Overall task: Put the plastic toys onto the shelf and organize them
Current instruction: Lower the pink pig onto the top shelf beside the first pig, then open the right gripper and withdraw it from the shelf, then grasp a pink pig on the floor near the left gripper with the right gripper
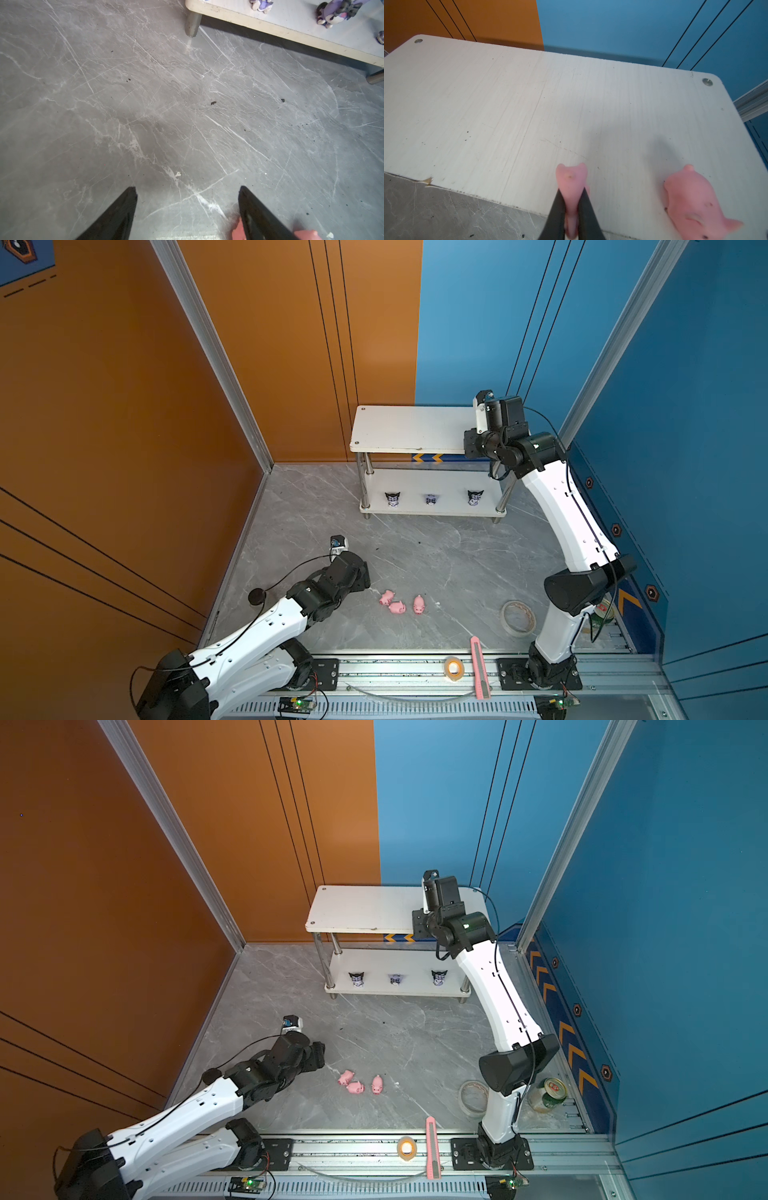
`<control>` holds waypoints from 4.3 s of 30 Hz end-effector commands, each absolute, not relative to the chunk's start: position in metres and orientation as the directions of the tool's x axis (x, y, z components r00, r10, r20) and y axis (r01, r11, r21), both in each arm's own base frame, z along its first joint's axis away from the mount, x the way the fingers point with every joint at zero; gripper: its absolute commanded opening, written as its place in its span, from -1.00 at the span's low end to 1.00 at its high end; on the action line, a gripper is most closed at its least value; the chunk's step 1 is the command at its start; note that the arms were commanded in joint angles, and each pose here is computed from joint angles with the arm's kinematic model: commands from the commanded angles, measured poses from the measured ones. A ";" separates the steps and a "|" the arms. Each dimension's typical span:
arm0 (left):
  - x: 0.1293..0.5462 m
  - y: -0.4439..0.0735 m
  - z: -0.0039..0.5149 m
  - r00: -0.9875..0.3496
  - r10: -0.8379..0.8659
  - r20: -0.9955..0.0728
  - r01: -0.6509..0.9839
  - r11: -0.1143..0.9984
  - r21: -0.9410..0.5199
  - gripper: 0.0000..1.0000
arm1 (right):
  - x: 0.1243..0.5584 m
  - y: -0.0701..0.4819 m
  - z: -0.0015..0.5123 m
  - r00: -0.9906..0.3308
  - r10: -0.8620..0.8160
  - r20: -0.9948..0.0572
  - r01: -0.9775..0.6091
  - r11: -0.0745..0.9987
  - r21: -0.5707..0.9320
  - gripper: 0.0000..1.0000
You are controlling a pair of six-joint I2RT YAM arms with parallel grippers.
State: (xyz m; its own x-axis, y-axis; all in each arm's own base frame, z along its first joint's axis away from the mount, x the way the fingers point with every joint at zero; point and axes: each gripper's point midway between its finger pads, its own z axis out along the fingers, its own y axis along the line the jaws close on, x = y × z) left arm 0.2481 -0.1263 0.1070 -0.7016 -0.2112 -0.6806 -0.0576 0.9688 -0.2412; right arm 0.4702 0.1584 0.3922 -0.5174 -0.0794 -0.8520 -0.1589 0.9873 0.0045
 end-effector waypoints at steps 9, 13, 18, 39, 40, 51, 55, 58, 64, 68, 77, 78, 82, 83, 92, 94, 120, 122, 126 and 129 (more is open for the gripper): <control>0.251 -0.128 0.116 -0.686 -0.216 -0.695 -0.061 0.969 -0.241 0.58 | 0.473 0.152 0.381 -0.552 -0.055 -0.832 -0.141 0.990 0.029 -0.45; 0.251 -0.128 0.115 -0.688 -0.216 -0.693 -0.063 0.969 -0.240 0.58 | 0.473 0.151 0.381 -0.551 -0.051 -0.833 -0.137 0.990 0.030 -0.34; 0.250 -0.127 0.114 -0.688 -0.218 -0.692 -0.063 0.968 -0.242 0.58 | 0.473 0.150 0.381 -0.552 -0.050 -0.833 -0.135 0.990 0.030 -0.25; 0.247 -0.123 0.113 -0.682 -0.221 -0.697 -0.069 0.969 -0.239 0.58 | 0.478 0.154 0.379 -0.550 -0.022 -0.835 -0.138 0.988 0.065 0.12; 0.247 -0.122 0.113 -0.682 -0.221 -0.698 -0.071 0.969 -0.238 0.58 | 0.479 0.155 0.378 -0.553 -0.021 -0.833 -0.143 0.987 0.070 0.13; 0.247 -0.121 0.112 -0.683 -0.221 -0.696 -0.074 0.969 -0.236 0.58 | 0.478 0.171 0.371 -0.572 -0.010 -0.820 -0.186 0.975 0.118 0.13; 0.247 -0.121 0.112 -0.683 -0.223 -0.696 -0.075 0.969 -0.237 0.58 | 0.475 0.173 0.373 -0.565 -0.007 -0.825 -0.192 0.974 0.123 0.13; 0.247 -0.122 0.113 -0.680 -0.226 -0.697 -0.074 0.968 -0.241 0.58 | 0.472 0.174 0.375 -0.560 -0.006 -0.828 -0.197 0.972 0.126 0.12; 0.247 -0.122 0.114 -0.682 -0.226 -0.695 -0.073 0.967 -0.243 0.58 | 0.467 0.180 0.377 -0.559 -0.008 -0.829 -0.215 0.967 0.136 0.11; 0.248 -0.123 0.115 -0.681 -0.227 -0.696 -0.070 0.967 -0.247 0.58 | 0.463 0.185 0.378 -0.557 -0.014 -0.830 -0.227 0.964 0.136 0.10; 0.247 -0.124 0.118 -0.680 -0.227 -0.697 -0.065 0.966 -0.251 0.58 | 0.455 0.174 0.386 -0.541 -0.010 -0.841 -0.197 0.974 0.114 0.10; 0.247 -0.124 0.118 -0.678 -0.229 -0.699 -0.065 0.965 -0.253 0.58 | 0.453 0.173 0.387 -0.539 -0.010 -0.842 -0.193 0.975 0.113 0.10; 0.247 -0.125 0.122 -0.673 -0.231 -0.702 -0.060 0.964 -0.260 0.58 | 0.429 0.166 0.394 -0.520 -0.005 -0.854 -0.181 0.978 0.104 0.10; 0.247 -0.125 0.123 -0.674 -0.229 -0.703 -0.057 0.964 -0.259 0.57 | 0.419 0.165 0.397 -0.504 -0.003 -0.864 -0.182 0.978 0.103 0.11; 0.245 -0.128 0.123 -0.675 -0.217 -0.705 -0.043 0.966 -0.256 0.56 | 0.301 0.142 0.369 -0.434 -0.018 -0.901 -0.168 0.984 0.062 -0.31; 0.245 -0.128 0.122 -0.675 -0.210 -0.707 -0.038 0.967 -0.251 0.56 | 0.281 0.140 0.337 -0.482 -0.046 -0.875 -0.173 0.984 0.043 -0.36; 0.252 -0.148 0.119 -0.681 -0.195 -0.706 -0.015 0.967 -0.253 0.54 | 0.160 0.292 0.051 -0.823 -0.347 -0.449 -0.459 0.873 0.167 0.42; 0.252 -0.147 0.119 -0.679 -0.190 -0.709 -0.015 0.969 -0.245 0.55 | 0.160 0.298 0.043 -0.831 -0.344 -0.438 -0.459 0.868 0.189 0.33; 0.253 -0.145 0.118 -0.678 -0.185 -0.712 -0.020 0.972 -0.234 0.56 | 0.165 0.306 0.029 -0.841 -0.337 -0.423 -0.447 0.873 0.195 0.01; 0.255 -0.146 0.118 -0.677 -0.181 -0.713 -0.017 0.973 -0.231 0.56 | 0.169 0.308 0.025 -0.840 -0.333 -0.429 -0.441 0.879 0.181 -0.21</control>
State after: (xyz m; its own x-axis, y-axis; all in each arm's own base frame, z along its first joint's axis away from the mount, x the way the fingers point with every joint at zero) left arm 0.2471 -0.1432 0.1057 -0.7039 -0.1700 -0.6897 -0.0134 0.9739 -0.2264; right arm 0.1625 0.2980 0.0233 -0.8415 -0.3571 -0.4054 -0.4485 0.8801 0.1558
